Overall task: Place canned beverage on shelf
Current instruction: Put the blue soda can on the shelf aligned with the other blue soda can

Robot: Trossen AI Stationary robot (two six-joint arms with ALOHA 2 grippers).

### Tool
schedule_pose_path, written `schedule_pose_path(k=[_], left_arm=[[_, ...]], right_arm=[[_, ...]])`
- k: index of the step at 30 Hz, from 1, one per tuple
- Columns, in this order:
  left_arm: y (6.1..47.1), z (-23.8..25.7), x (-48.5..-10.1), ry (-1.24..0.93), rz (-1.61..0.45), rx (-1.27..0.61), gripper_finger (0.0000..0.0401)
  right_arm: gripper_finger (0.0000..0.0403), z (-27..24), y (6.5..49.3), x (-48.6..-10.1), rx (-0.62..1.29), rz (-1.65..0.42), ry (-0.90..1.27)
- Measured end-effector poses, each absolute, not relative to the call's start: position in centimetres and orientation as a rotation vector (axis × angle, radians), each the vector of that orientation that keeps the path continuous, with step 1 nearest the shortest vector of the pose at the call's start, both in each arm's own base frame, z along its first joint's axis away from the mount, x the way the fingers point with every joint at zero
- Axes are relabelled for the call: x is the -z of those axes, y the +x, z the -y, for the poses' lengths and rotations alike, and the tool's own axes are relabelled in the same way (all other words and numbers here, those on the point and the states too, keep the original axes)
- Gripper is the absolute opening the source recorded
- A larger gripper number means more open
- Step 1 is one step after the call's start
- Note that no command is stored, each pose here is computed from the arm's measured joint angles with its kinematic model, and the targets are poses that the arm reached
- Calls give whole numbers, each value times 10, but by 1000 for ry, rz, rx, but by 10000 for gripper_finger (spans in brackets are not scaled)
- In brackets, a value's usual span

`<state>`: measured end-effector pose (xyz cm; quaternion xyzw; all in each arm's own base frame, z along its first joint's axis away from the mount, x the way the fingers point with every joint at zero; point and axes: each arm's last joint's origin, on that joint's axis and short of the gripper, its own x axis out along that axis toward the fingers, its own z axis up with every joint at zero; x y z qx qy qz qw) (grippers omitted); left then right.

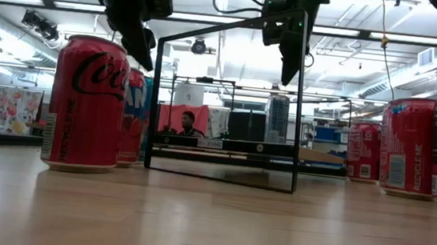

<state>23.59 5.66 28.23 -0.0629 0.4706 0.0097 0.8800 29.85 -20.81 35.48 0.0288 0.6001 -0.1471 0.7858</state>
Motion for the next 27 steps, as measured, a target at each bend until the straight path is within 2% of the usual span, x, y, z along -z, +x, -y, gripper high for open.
schedule_pose_path(k=[7,10,20,27], left_arm=[[244,-56,-273,-103,-1023,8,342],[250,-57,-264,-69,-1056,21,356],[254,-56,-255,-12,-1108,22,359],[254,-48,-255,8,-1127,45,346]], right_arm=[[319,200,304,-356,299,-1287,43],[319,199,305,-356,310,-1279,55],[319,199,305,-356,329,-1279,80],[319,199,305,-356,330,-1278,76]])
